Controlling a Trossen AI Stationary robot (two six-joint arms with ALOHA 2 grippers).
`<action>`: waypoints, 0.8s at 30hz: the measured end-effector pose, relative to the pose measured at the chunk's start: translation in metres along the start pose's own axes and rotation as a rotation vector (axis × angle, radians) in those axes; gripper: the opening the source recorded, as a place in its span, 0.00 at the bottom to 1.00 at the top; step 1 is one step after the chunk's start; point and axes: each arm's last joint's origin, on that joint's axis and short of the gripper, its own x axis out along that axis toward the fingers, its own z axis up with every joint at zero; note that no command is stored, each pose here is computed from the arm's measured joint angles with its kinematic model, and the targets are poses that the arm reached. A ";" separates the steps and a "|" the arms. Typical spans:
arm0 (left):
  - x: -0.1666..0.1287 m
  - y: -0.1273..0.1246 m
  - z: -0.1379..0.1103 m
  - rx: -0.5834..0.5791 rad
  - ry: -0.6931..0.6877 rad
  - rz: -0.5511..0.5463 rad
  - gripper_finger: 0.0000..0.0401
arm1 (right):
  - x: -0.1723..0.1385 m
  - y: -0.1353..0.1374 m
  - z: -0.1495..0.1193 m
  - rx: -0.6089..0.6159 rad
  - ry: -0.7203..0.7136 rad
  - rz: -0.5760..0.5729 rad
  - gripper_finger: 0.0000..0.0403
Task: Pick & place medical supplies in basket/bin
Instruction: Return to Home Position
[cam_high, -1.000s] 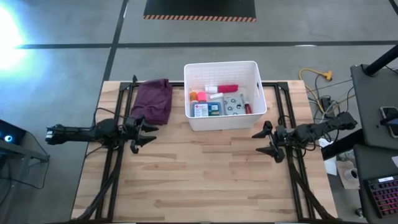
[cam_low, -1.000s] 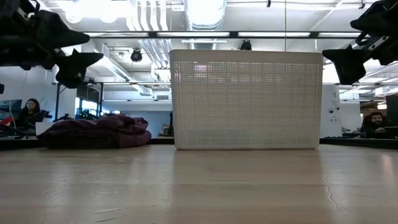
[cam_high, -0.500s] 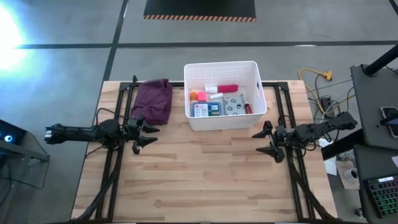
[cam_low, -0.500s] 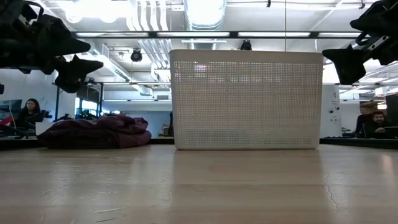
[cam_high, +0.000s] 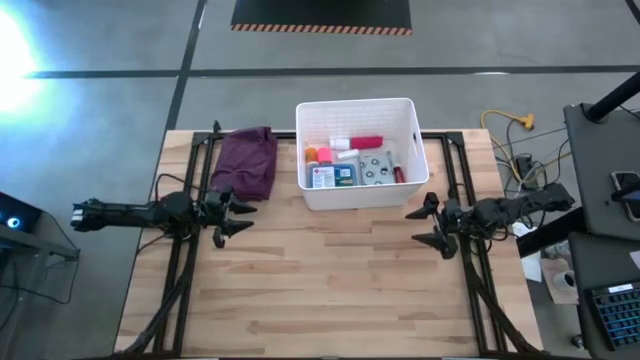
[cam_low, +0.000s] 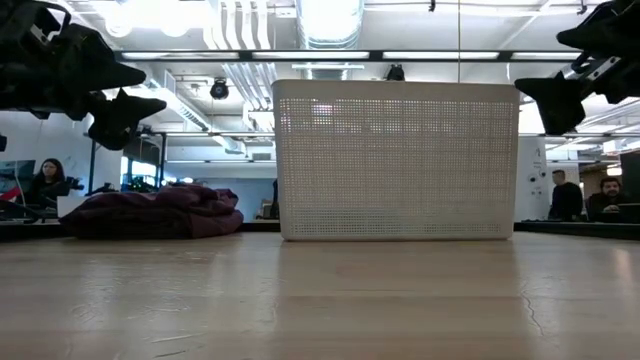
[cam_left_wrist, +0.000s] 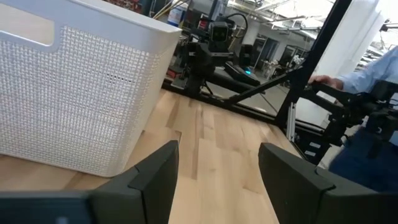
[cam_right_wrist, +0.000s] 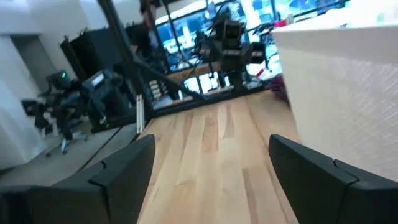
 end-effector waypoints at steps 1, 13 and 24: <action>0.000 0.000 0.000 0.000 0.001 0.001 0.50 | -0.001 -0.001 0.001 0.003 -0.016 -0.005 0.76; 0.001 0.000 -0.001 0.000 0.014 0.005 0.50 | -0.001 -0.005 0.004 -0.019 -0.041 -0.049 0.74; 0.001 0.001 -0.002 0.001 0.018 0.007 0.50 | 0.000 -0.009 0.005 -0.292 -0.034 -0.088 0.76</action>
